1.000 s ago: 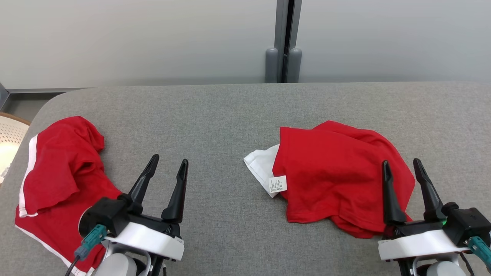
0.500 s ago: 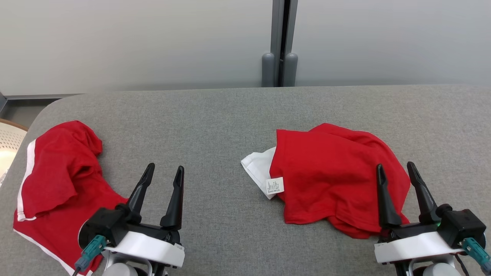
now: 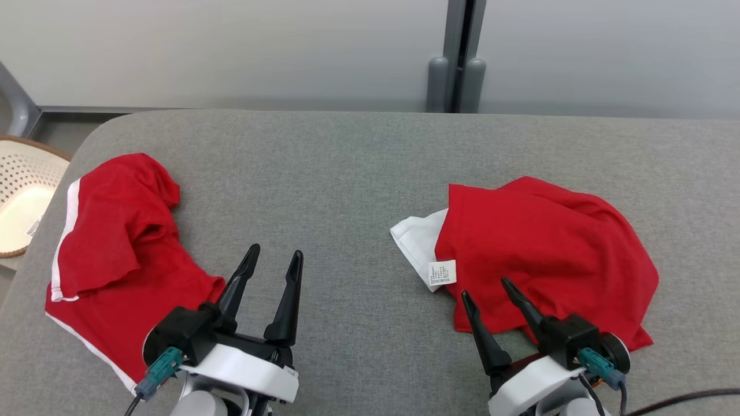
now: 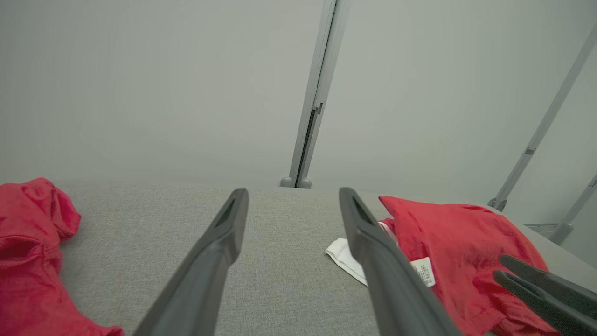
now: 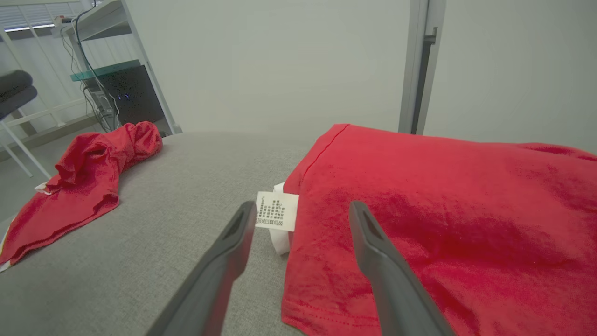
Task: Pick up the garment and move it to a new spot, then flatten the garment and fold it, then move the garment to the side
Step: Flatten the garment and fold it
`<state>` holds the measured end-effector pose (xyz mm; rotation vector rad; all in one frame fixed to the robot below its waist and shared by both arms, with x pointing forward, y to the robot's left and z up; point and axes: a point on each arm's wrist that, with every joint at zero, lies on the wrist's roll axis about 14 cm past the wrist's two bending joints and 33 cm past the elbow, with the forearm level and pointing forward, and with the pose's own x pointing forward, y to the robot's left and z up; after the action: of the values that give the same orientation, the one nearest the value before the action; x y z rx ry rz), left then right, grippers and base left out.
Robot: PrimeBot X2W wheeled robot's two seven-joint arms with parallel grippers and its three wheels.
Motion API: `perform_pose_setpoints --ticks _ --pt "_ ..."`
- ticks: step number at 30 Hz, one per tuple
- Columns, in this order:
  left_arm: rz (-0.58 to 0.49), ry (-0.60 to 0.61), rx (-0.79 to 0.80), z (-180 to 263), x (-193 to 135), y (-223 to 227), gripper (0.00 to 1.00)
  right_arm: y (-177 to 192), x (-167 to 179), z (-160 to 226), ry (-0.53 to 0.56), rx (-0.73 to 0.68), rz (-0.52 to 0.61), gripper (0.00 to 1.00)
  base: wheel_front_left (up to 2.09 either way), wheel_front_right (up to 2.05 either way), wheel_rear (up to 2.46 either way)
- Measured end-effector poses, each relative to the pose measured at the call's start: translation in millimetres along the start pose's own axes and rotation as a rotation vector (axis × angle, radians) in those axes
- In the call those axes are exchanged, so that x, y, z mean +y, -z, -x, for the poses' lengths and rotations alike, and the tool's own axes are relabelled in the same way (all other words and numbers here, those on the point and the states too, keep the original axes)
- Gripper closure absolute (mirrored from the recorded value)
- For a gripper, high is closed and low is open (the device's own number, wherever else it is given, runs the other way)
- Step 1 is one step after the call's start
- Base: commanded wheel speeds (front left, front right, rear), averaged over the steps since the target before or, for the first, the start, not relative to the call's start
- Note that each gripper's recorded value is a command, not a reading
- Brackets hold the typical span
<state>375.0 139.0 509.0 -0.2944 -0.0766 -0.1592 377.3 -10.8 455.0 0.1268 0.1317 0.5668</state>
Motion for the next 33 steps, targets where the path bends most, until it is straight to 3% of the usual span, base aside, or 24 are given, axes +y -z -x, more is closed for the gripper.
perform_pose_setpoints --ticks 4,14,15,16,24,33 --pt "0.003 -0.028 0.003 -0.4 9.6 0.5 0.0 26.1 -6.3 -14.0 -0.016 0.112 0.063 0.0 0.0 0.0 0.0" --pt "0.003 -0.099 0.039 7.3 31.2 10.0 0.0 74.6 -12.8 -34.5 -0.04 0.297 0.088 0.0 0.0 0.0 0.0" --pt "0.003 -0.103 0.04 7.8 32.5 10.3 0.0 76.9 -14.3 -35.9 -0.039 0.306 0.092 0.29 0.0 0.0 0.0" --pt "0.002 -0.106 0.04 7.9 33.4 10.2 0.0 78.4 -16.3 -37.0 -0.034 0.311 0.091 1.0 0.0 0.0 0.0" --pt "0.003 -0.104 0.017 10.1 32.1 2.2 0.0 61.2 -0.2 -42.2 -0.074 0.235 0.069 1.0 0.0 0.0 0.0" --pt "0.01 -0.033 -0.002 16.8 5.9 -3.2 0.0 -36.5 63.6 -60.4 -0.251 -0.064 0.066 1.0 0.0 0.0 0.0"
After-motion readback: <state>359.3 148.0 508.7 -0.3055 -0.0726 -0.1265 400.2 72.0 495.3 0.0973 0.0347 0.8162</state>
